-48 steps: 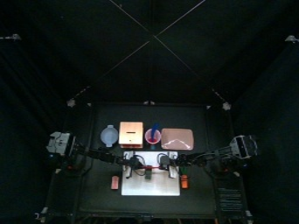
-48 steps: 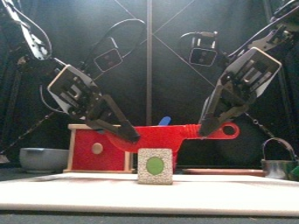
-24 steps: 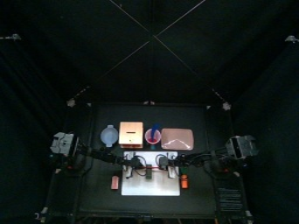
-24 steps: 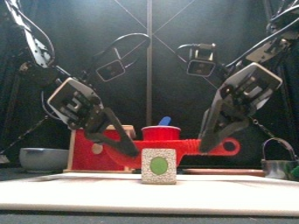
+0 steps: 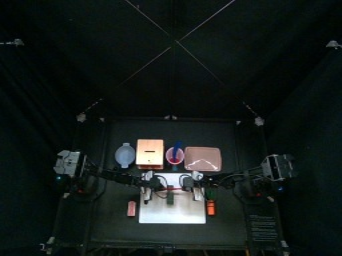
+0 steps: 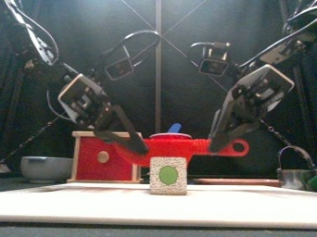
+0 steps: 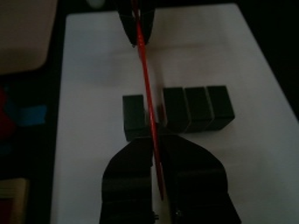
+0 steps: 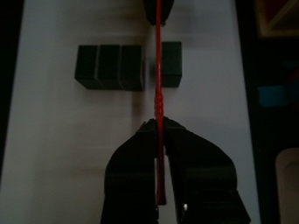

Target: Cut sushi roll

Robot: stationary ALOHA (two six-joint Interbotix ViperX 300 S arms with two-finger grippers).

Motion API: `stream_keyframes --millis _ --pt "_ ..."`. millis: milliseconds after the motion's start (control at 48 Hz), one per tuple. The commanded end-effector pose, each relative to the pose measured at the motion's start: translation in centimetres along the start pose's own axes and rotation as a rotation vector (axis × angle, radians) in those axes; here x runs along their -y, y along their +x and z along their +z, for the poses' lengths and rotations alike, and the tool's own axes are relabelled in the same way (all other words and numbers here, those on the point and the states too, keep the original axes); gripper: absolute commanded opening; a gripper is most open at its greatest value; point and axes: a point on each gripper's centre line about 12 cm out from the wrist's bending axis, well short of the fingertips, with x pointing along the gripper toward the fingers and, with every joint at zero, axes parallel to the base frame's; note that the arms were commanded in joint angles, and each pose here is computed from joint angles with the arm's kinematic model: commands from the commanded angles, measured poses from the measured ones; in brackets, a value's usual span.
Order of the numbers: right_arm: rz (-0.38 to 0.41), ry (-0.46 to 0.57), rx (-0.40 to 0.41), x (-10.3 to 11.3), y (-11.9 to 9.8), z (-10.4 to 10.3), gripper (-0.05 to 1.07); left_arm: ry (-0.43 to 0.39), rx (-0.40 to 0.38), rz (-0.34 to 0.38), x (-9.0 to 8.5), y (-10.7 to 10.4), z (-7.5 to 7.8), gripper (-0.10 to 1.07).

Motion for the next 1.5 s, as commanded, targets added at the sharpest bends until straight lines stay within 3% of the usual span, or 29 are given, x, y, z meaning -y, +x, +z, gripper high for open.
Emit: stream_keyframes --millis 0,500,854,1188,1375,1479 --pt "0.014 -0.011 0.050 -0.3 -1.8 1.3 0.33 0.012 0.037 -0.010 0.5 -0.8 1.2 0.38" --pt "0.078 -0.023 -0.019 -3.1 -0.4 0.1 0.33 0.010 -0.026 -0.075 4.0 1.0 -0.3 0.38" --pt "0.075 -0.028 -0.029 -3.0 -0.2 -0.1 0.33 -0.002 -0.058 -0.066 3.8 1.1 -1.0 0.38" --pt "0.067 -0.026 -0.107 -2.8 1.9 -1.7 0.33 -0.010 -0.183 -0.043 3.0 2.4 -4.2 0.38" --pt "0.069 -0.037 -0.082 -2.8 1.2 -1.1 0.33 -0.018 -0.173 -0.034 2.5 2.0 -3.5 0.38" --pt "0.078 -0.049 -0.061 -2.9 0.3 -0.4 0.33 -0.017 -0.130 -0.038 2.7 1.1 -1.6 0.38"
